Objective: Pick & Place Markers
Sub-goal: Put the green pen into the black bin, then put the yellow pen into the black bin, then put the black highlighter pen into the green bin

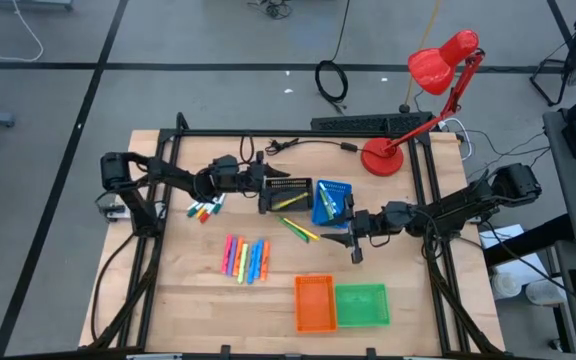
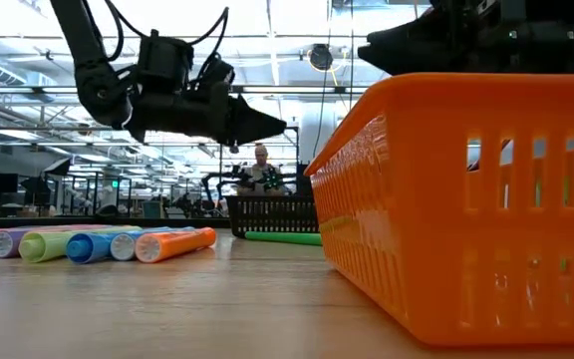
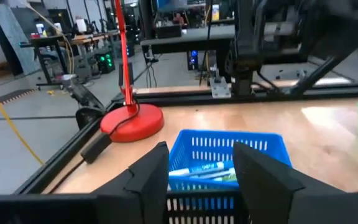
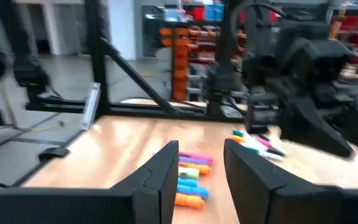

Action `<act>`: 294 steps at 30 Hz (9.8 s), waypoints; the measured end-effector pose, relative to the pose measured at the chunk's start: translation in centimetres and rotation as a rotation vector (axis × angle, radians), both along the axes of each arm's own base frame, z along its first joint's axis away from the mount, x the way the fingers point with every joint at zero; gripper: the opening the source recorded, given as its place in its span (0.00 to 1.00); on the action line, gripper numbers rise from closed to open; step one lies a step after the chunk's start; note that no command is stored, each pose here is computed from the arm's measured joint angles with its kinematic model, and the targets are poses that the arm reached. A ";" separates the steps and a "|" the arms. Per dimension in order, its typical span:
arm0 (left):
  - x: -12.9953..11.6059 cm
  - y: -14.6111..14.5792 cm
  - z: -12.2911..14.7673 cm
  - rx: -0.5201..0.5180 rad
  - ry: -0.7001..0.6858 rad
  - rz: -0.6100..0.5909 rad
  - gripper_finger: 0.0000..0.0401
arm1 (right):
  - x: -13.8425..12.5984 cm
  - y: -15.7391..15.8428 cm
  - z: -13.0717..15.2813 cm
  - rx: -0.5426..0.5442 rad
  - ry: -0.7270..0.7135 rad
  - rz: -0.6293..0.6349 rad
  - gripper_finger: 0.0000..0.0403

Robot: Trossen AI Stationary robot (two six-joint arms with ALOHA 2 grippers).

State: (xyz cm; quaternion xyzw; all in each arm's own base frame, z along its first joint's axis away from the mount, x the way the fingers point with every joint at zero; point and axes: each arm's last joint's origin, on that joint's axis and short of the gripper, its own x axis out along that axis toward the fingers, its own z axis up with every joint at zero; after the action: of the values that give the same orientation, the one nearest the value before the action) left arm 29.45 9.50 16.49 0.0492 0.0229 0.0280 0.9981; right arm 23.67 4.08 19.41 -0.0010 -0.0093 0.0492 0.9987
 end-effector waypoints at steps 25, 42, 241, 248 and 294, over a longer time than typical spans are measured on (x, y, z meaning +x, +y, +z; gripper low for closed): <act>-4.1 -5.7 9.9 -0.014 -0.172 -0.171 0.48 | 12.1 1.8 -4.6 -0.106 0.908 -0.320 0.29; -4.6 -6.4 10.3 0.031 -0.153 -0.190 0.49 | 13.0 -0.2 -6.6 -0.084 1.040 -0.335 0.29; -0.9 -8.2 12.7 0.084 0.204 -0.057 0.38 | 4.3 -2.2 -8.4 -0.106 0.913 -0.264 0.06; -0.9 -8.3 12.7 0.058 0.196 -0.057 0.38 | 4.1 -1.0 -5.1 -0.077 0.773 -0.199 0.06; -2.6 -9.4 14.6 0.062 0.150 -0.109 0.38 | 6.4 -7.6 -2.1 -0.035 0.381 -0.349 0.22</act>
State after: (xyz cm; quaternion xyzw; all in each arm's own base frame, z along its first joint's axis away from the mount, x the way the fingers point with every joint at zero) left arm 26.81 0.11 31.10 0.0834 0.0941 -0.0292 0.9916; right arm 30.09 -3.50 17.35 -0.0107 0.1802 -0.1243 0.9757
